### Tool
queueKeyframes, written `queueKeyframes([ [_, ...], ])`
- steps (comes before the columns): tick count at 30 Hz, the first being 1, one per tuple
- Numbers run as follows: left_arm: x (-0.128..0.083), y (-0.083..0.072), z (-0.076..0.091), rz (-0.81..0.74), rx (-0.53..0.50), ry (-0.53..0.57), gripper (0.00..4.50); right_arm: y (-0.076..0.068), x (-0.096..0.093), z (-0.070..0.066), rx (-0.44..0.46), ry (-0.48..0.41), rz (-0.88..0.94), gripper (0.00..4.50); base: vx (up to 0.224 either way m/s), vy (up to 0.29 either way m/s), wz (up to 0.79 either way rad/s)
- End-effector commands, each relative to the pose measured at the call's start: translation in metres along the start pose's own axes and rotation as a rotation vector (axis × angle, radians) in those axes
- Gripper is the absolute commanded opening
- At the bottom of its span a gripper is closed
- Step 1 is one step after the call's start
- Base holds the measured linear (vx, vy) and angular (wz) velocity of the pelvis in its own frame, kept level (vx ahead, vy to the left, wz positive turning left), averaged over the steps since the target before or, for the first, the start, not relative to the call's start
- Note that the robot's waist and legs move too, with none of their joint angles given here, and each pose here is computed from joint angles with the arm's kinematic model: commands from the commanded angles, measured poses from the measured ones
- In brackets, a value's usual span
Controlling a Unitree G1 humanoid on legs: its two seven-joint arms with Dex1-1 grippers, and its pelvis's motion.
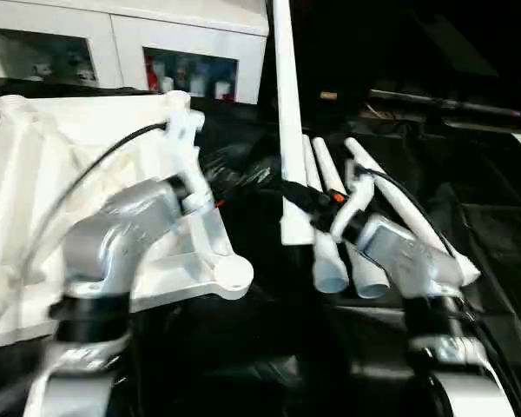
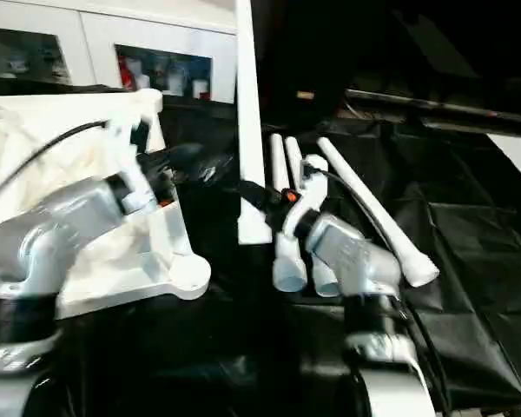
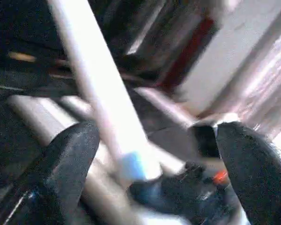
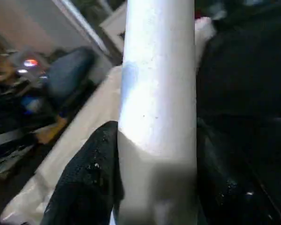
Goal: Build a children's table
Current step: Pick table leg
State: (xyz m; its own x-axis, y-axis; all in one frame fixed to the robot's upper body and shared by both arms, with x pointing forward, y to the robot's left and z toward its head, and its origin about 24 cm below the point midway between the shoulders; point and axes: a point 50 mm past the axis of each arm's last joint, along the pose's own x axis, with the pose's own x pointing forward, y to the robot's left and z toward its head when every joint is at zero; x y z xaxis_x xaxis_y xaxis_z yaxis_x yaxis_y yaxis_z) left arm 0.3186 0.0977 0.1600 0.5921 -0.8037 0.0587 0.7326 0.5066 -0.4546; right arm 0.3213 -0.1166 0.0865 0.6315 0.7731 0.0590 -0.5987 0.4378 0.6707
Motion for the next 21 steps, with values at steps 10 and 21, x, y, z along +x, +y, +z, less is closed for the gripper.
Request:
queueKeyframes([
  [10,0.020,-0.018,-0.001,-0.100,-0.176,0.000,4.50,0.022,-0.007,0.011,-0.034,0.007,0.166,1.91,0.000,0.000,0.00],
  [21,0.029,-0.011,-0.006,-0.015,-0.150,0.048,4.50,0.032,-0.013,0.011,-0.059,0.023,0.227,1.90,0.000,0.000,0.00],
])
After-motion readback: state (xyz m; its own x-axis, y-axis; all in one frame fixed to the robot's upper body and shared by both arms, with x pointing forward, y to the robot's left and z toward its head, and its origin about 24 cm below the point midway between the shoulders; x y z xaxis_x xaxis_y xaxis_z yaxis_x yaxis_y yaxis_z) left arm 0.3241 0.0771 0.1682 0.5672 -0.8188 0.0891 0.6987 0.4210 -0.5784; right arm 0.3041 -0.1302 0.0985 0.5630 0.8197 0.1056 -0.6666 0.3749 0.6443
